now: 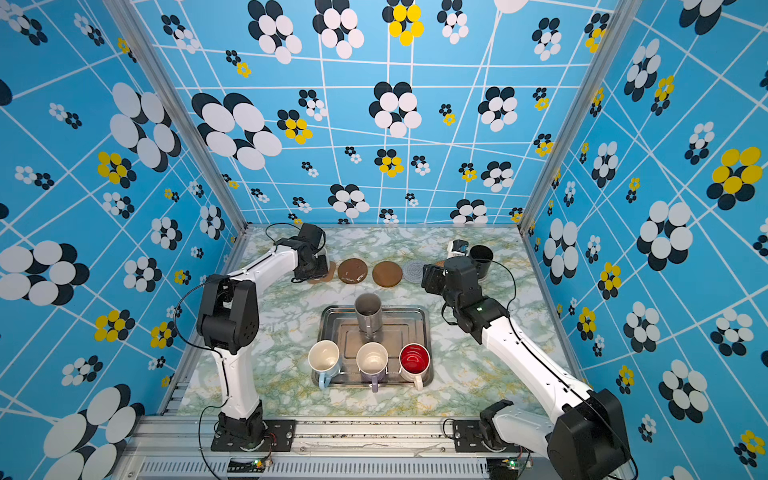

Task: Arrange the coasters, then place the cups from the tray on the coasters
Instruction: 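Carry the white speckled mug with the left gripper over the paw-shaped cork coaster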

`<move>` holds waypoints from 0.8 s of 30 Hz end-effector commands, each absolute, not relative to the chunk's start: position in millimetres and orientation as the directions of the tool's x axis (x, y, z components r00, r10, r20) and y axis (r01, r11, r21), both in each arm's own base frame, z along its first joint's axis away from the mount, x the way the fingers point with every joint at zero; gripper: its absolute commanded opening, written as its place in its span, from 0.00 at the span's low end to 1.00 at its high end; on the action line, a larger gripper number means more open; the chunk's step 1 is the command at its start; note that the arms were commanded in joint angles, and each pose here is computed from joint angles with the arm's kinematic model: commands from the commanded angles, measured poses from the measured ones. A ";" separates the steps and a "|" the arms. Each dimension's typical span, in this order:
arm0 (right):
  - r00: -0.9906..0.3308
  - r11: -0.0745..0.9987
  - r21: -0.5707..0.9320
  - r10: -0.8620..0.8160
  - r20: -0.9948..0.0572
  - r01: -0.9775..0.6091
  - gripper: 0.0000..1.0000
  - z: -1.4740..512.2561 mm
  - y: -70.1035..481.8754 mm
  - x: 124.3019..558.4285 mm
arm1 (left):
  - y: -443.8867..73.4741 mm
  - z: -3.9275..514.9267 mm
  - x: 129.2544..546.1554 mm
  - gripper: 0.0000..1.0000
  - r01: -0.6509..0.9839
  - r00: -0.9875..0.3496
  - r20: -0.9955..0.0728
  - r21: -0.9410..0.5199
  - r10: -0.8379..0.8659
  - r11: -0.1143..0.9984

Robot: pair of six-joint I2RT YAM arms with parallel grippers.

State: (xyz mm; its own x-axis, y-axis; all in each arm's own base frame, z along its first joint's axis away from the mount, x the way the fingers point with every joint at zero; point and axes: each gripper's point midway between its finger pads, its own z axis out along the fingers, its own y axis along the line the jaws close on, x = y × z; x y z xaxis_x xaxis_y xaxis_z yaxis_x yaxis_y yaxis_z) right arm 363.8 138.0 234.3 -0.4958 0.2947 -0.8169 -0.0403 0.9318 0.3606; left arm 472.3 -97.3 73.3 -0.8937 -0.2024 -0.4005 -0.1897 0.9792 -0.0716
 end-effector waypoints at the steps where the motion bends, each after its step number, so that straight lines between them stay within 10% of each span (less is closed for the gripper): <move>1: -0.498 0.937 0.347 0.279 -0.821 -0.047 0.66 239.0 137.3 365.9 | -90.5 91.1 490.0 0.00 -0.197 -0.865 -0.459 -0.063 -0.204 0.978; 24: -0.499 0.938 0.344 0.279 -0.820 -0.042 0.66 238.2 135.1 364.6 | -94.6 87.4 489.0 0.12 -0.187 -0.883 -0.426 -0.065 -0.197 0.980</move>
State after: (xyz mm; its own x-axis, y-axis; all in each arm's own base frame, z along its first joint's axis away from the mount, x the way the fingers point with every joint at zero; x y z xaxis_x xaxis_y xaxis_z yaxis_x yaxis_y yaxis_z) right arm 364.0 136.3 233.6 -0.4970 0.2928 -0.8169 -0.0368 0.9334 0.3569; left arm 473.9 -97.7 73.8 -0.9025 -0.2006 -0.3811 -0.1907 0.9796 -0.0639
